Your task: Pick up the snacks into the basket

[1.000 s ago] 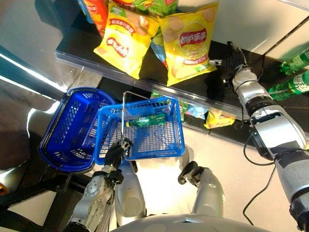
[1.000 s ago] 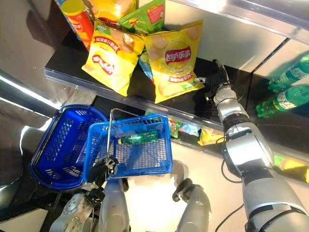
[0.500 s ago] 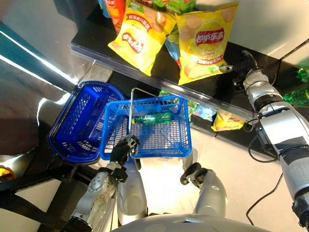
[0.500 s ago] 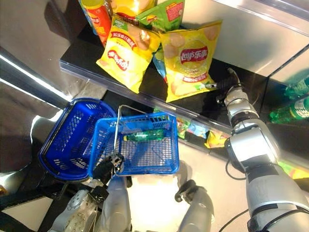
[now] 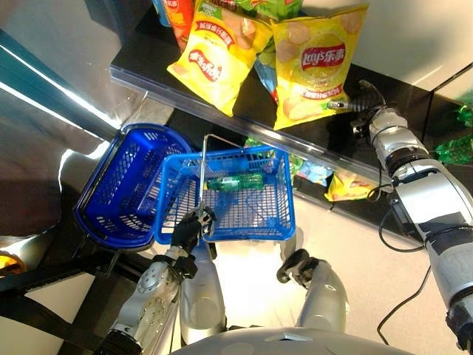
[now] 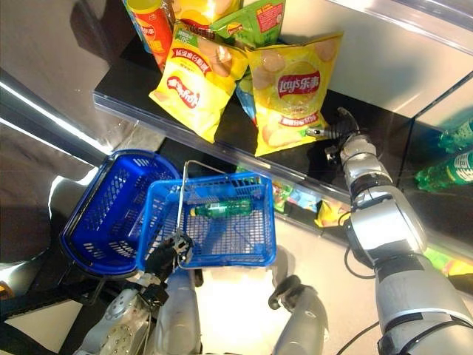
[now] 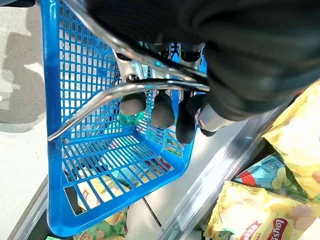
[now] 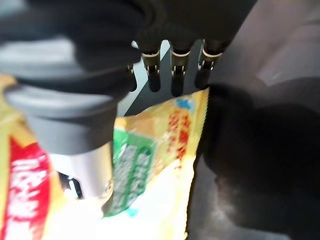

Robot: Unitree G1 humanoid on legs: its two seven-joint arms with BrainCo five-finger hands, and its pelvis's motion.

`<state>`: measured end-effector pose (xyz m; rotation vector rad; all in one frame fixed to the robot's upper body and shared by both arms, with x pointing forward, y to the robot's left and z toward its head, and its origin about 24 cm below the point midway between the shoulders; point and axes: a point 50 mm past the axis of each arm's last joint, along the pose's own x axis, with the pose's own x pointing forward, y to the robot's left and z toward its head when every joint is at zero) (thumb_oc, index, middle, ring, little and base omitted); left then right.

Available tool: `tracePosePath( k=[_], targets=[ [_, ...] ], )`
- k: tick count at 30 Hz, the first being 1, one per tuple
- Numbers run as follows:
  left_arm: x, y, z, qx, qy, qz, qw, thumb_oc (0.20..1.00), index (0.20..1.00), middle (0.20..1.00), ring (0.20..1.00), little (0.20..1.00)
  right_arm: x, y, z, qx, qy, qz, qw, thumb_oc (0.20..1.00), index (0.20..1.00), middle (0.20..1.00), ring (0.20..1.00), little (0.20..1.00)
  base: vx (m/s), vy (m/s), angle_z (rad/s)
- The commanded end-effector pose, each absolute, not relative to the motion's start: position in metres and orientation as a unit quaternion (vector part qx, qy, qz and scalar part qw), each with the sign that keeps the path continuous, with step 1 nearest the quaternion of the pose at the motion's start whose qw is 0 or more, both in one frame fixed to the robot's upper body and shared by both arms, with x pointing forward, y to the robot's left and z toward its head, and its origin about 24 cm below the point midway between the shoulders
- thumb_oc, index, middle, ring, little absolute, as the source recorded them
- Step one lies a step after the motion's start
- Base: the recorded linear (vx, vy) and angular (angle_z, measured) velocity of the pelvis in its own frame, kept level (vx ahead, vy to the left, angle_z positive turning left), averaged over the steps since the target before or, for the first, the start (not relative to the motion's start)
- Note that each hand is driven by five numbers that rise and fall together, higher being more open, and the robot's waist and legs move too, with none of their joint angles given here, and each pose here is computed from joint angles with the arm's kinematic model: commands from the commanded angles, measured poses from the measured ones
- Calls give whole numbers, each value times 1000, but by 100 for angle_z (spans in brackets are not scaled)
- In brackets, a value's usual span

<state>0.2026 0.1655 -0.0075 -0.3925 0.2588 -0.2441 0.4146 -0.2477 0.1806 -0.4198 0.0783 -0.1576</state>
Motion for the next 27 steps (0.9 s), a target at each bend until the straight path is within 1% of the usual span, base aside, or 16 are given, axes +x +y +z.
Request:
tracePosePath(
  k=[1, 13, 16, 21, 22, 23, 24, 27],
  targets=[
    [214, 145, 65, -248, -47, -216, 943, 200, 200, 200, 200, 200, 417, -246, 211, -217, -24, -62, 974, 1000, 1000, 1000, 1000, 1000, 0, 0, 0],
    [214, 140, 70, -253, -51, -236, 937, 200, 200, 200, 200, 200, 412, -266, 204, -272, 24, -75, 959, 1000, 1000, 1000, 1000, 1000, -2, -9, 3],
    [214, 138, 72, -258, -53, -240, 934, 200, 200, 200, 200, 200, 409, -274, 200, -306, 46, -85, 947, 1000, 1000, 1000, 1000, 1000, -2, -9, 12],
    [216, 136, 75, -259, -58, -243, 933, 200, 200, 200, 200, 200, 407, -280, 192, -315, 68, -108, 940, 1000, 1000, 1000, 1000, 1000, -5, -6, 9],
    [216, 135, 76, -259, -59, -243, 933, 200, 200, 200, 200, 200, 406, -282, 191, -313, 71, -115, 940, 655, 655, 655, 655, 655, -5, 4, 9],
    [216, 135, 76, -259, -59, -243, 933, 200, 200, 200, 200, 200, 406, -282, 191, -313, 71, -115, 940, 464, 464, 464, 464, 464, -5, 17, 8],
    [217, 135, 77, -259, -60, -244, 933, 200, 200, 200, 200, 200, 405, -283, 190, -309, 71, -126, 940, 200, 200, 200, 200, 200, -2, 13, 5],
    [218, 134, 77, -258, -61, -244, 933, 200, 200, 200, 200, 200, 406, -282, 190, -312, 69, -131, 939, 200, 200, 200, 200, 200, -2, 15, 6]
  ],
)
